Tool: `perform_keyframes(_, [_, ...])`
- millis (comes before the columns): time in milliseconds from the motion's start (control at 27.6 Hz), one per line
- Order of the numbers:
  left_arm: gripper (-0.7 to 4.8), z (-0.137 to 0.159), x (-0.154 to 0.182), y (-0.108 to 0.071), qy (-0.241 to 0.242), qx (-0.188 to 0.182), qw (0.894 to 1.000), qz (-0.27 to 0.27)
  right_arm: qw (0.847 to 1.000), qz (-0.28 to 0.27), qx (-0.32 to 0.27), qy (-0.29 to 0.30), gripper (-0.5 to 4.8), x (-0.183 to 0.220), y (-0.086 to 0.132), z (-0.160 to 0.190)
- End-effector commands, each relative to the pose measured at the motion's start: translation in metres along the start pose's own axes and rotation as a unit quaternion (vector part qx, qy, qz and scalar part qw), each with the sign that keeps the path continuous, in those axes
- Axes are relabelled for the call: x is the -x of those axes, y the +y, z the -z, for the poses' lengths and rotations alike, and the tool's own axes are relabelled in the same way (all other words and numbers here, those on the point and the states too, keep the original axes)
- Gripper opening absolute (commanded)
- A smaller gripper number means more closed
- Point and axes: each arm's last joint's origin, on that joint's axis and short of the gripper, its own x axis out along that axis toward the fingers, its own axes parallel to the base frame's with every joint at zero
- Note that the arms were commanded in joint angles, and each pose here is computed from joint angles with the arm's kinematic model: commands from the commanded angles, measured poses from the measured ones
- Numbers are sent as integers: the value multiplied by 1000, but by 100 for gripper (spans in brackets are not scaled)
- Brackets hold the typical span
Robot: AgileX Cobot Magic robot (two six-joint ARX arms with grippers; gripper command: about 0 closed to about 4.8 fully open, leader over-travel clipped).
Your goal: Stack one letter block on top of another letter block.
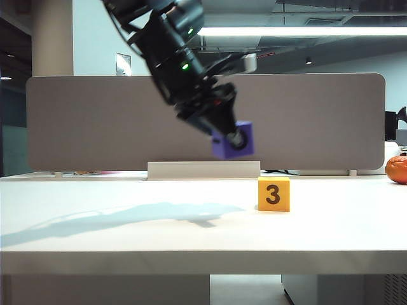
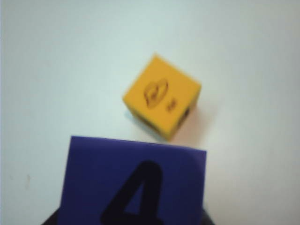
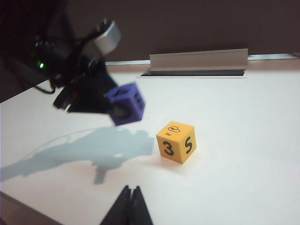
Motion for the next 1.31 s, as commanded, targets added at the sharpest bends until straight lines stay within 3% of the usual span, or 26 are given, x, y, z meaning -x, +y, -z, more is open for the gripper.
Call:
perform_keyframes(36, [141, -26, 4, -8, -47, -22, 998, -22, 1000, -2, 1, -6, -6, 0, 1, -2])
perform_keyframes(290, [144, -45, -1, -4, -97, 43, 994, -18, 1000, -3, 1, -6, -6, 0, 1, -2])
perform_keyframes(689, [156, -37, -31, 0, -81, 93, 992, 5, 1000, -3, 1, -6, -6, 0, 1, -2])
perform_keyframes(871, [162, -33, -45, 1, -84, 152, 985, 20, 1000, -3, 1, -6, -6, 0, 1, -2])
perform_keyframes(980, [162, -30, -52, 2, -85, 169, 982, 21, 1000, -4, 1, -6, -6, 0, 1, -2])
perform_keyframes(1306, [162, -22, -64, 1, -67, 173, 982, 20, 1000, -5, 1, -6, -6, 0, 1, -2])
